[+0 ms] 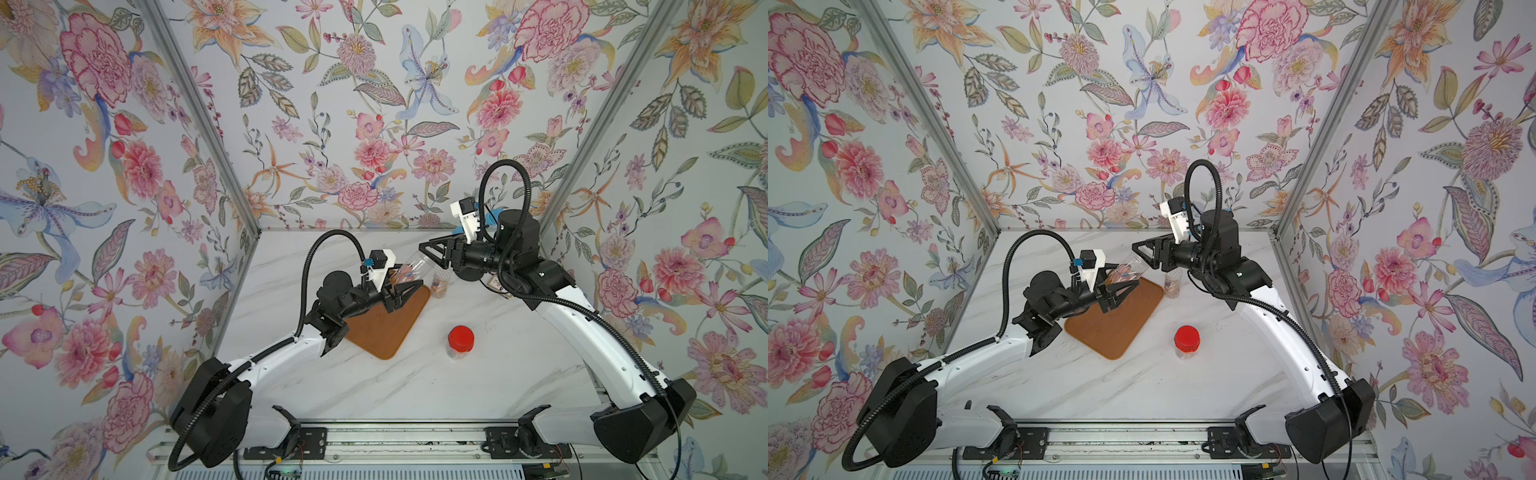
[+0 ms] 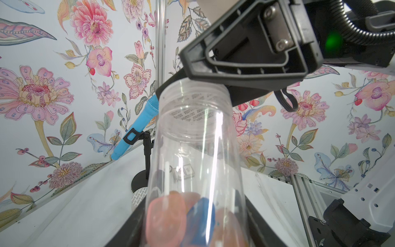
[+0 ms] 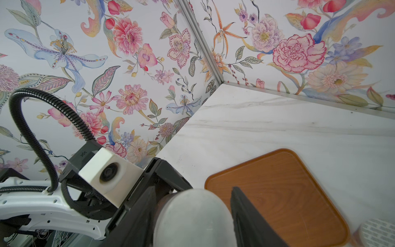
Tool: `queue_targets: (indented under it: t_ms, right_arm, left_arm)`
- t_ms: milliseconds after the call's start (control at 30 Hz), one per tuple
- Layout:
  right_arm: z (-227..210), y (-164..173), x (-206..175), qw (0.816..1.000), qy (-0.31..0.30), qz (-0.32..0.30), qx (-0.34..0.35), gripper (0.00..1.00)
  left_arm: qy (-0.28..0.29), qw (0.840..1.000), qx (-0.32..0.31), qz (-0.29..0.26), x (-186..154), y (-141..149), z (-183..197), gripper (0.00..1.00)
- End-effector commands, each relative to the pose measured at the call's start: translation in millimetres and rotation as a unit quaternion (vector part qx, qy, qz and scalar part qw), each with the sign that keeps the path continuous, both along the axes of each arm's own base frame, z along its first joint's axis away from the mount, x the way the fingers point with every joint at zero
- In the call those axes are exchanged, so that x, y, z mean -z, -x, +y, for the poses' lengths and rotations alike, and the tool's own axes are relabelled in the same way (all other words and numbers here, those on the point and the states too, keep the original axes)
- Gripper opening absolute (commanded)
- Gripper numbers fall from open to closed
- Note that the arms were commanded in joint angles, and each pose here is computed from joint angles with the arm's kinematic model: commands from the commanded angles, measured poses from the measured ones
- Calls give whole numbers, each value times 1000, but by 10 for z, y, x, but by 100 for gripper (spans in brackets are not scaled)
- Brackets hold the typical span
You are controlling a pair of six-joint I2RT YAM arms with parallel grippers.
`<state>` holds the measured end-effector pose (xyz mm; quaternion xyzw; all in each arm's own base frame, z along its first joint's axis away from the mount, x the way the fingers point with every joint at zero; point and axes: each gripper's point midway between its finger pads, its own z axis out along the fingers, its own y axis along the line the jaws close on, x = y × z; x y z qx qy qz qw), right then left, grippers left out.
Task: Pour the candies out of the jar
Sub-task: Unscrew the lid from the jar.
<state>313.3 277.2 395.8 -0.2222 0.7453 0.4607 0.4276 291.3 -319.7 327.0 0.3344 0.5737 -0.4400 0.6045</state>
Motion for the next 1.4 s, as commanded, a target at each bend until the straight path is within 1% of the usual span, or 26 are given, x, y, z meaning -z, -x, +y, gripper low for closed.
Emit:
queue_targets:
  t_ms: [0, 67, 167, 267, 467, 633, 767, 967, 1367]
  right_arm:
    - [0, 112, -90, 1000, -6, -16, -4, 61]
    - [1, 129, -48, 1000, 0, -15, 0, 65]
    - [-16, 138, 0, 1000, 3, -12, 8, 67]
    - [-52, 134, 17, 1000, 6, -12, 18, 73]
    - [-85, 142, -64, 1000, 1, -20, 21, 75]
    - [-103, 118, -106, 999, -4, -19, 27, 87]
    - [-94, 125, -164, 1000, -17, -8, 21, 92]
    - [-51, 148, -225, 999, -41, 1, 8, 93]
    - [-10, 75, -109, 999, -43, 25, 8, 91]
  left_arm:
    - [30, 999, 0, -29, -222, 1, 36, 0]
    - [34, 999, 7, -28, -229, 7, 15, 0]
    - [39, 999, 12, -24, -204, 7, 0, 0]
    - [45, 999, 15, -24, -216, 32, 0, 0]
    - [45, 998, 16, -28, -241, 57, 12, 0]
    - [45, 998, 19, -29, -250, 75, 9, 0]
    - [44, 998, 20, -30, -258, 84, 12, 0]
    - [45, 998, 21, -33, -278, 92, 8, 0]
    - [45, 998, 23, -36, -300, 124, 9, 0]
